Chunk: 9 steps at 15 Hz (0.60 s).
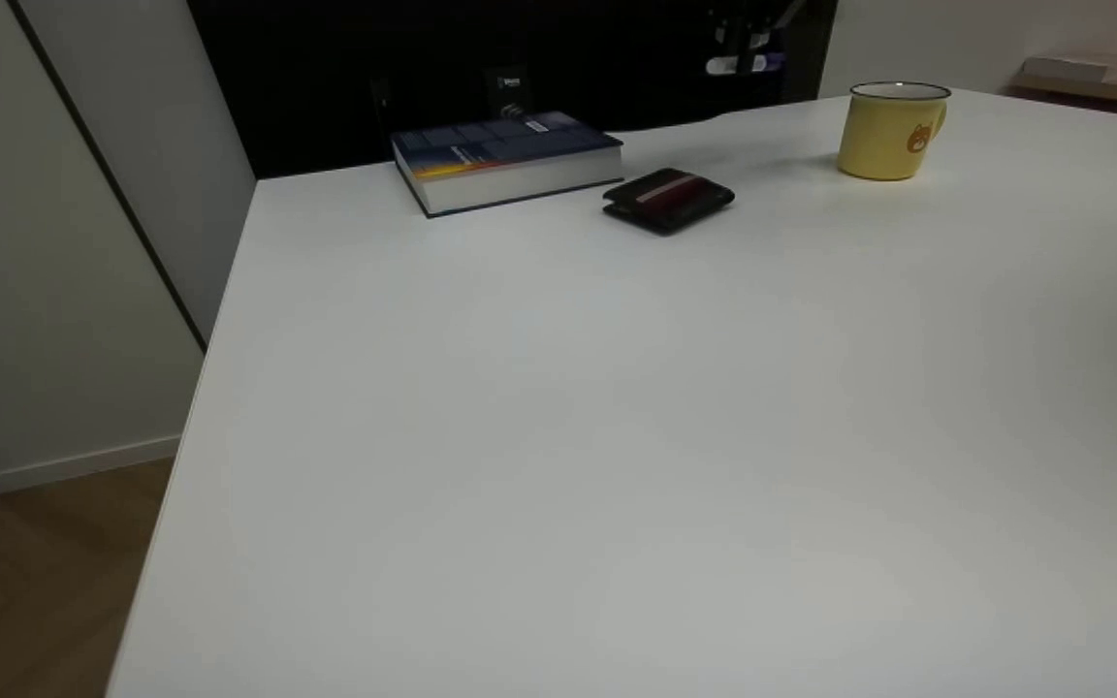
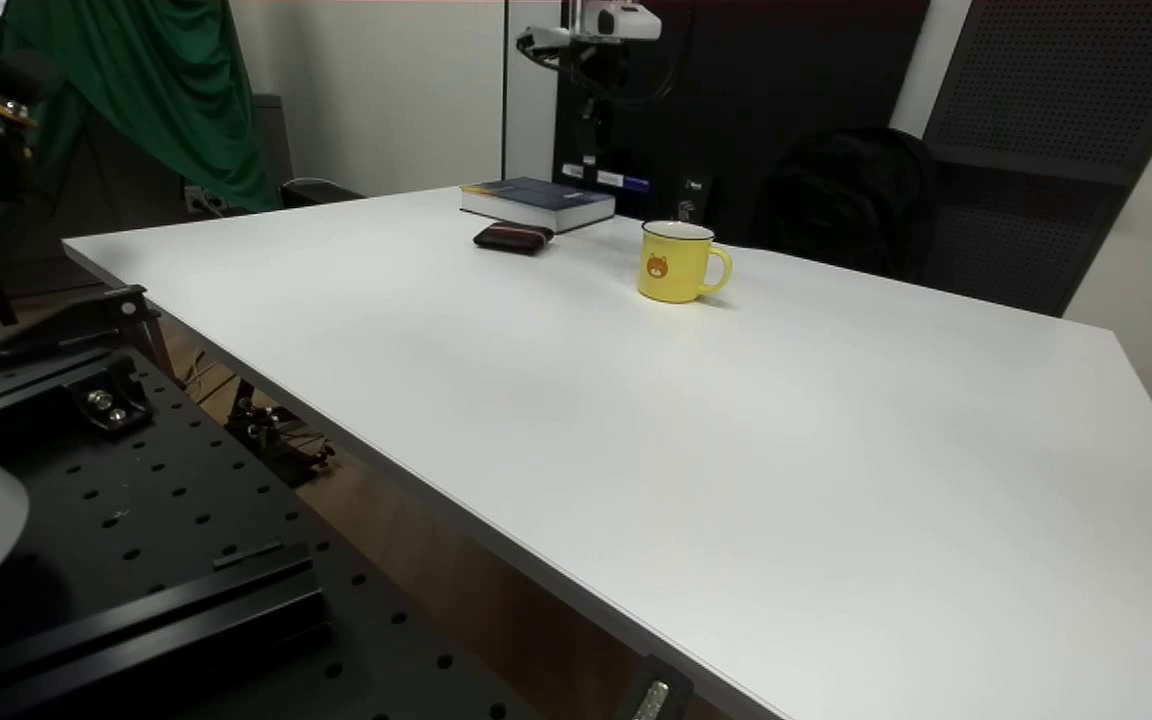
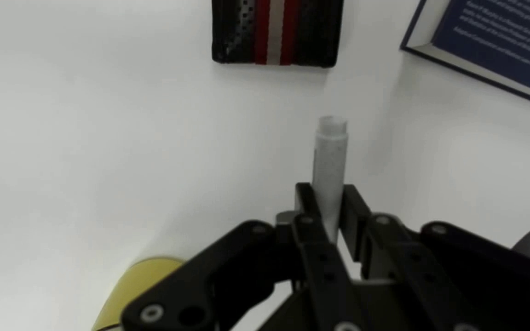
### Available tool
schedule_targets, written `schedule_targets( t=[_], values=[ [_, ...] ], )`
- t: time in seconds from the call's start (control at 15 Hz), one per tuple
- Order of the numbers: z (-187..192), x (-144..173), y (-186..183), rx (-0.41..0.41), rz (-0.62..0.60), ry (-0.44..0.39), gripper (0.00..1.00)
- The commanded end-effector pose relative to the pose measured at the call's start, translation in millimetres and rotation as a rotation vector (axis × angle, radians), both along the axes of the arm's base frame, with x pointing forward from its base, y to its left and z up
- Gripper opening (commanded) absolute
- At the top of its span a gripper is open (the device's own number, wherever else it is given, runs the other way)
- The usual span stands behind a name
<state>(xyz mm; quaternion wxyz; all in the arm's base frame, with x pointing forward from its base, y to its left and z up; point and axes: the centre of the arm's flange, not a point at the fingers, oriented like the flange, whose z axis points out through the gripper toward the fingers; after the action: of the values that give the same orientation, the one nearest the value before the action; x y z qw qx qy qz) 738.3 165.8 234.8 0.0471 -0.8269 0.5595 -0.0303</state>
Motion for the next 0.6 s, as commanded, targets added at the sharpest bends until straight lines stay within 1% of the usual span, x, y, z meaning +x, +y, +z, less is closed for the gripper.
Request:
schedule_targets(
  t=[0.0, 0.2, 0.33, 0.47, 0.53],
  values=[
    [40, -6, -31, 0.130, -0.002, 0.003, 0.04],
    [62, -11, -59, 0.245, 0.001, 0.000, 0.04],
    [69, -17, -78, 0.316, -0.012, 0.007, 0.04],
    [70, -26, -98, 0.387, -0.032, 0.027, 0.04],
    [70, -31, -110, 0.423, -0.037, 0.050, 0.04]
  ],
)
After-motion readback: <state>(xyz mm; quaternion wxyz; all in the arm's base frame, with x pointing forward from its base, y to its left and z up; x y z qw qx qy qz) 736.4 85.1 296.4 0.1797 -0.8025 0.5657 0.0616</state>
